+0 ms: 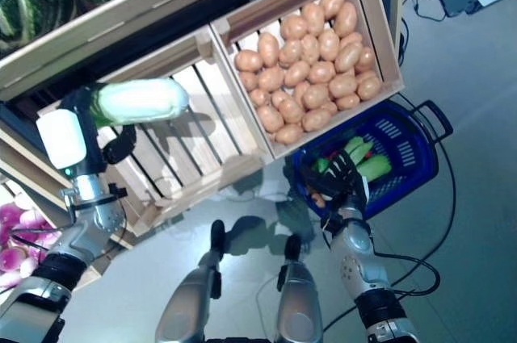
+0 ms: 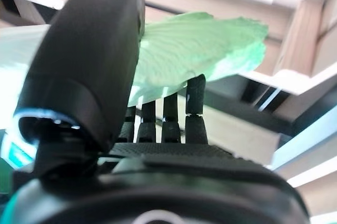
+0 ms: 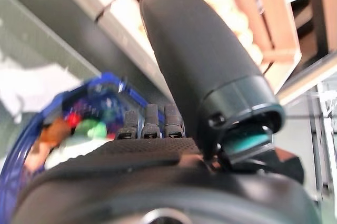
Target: Put vegetables into the basket
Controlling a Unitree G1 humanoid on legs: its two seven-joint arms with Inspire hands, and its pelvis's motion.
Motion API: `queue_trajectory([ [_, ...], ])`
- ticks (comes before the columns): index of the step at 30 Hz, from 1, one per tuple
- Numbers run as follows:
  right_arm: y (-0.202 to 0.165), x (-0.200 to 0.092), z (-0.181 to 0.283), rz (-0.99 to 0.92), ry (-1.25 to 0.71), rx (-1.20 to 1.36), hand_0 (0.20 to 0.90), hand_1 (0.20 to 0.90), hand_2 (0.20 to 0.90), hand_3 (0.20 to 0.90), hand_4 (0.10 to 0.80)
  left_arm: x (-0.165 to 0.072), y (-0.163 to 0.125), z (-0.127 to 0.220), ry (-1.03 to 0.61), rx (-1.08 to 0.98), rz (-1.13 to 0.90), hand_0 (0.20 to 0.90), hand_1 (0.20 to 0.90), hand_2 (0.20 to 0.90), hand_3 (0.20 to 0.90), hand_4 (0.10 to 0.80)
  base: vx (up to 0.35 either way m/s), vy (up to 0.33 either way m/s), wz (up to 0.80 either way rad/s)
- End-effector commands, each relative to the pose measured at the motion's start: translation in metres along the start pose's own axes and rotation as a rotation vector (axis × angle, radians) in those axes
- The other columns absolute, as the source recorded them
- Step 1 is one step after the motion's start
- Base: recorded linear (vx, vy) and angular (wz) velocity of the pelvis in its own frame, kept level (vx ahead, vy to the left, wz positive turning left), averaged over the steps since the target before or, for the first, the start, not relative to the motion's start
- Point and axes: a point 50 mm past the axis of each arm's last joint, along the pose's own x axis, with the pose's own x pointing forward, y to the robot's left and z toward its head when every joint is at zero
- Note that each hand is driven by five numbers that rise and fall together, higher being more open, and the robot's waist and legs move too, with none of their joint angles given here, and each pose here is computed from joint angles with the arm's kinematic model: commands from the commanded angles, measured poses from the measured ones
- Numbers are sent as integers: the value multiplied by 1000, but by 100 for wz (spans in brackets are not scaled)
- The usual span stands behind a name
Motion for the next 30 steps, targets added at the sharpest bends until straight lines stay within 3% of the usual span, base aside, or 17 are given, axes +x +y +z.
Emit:
queue_trajectory([
  [1, 6, -14, 21, 169, -195, 30, 900, 900, 900, 900, 800, 10, 6, 15, 2, -206, 28, 300, 300, 300, 300, 400, 133, -42, 6],
  [8, 19, -30, 19, 406, -210, 75, 900, 900, 900, 900, 800, -16, -8, 29, -24, -208, -138, 300, 300, 300, 300, 400, 125, -42, 6],
  [15, 61, -42, 40, 714, -289, 153, 900, 900, 900, 900, 800, -30, -27, 33, 54, -267, -315, 300, 300, 300, 300, 400, 78, -21, -4],
  [30, 107, -50, 46, 865, -295, 241, 900, 900, 900, 900, 800, -57, -61, 58, 118, -417, -744, 300, 300, 300, 300, 400, 43, -13, 0],
])
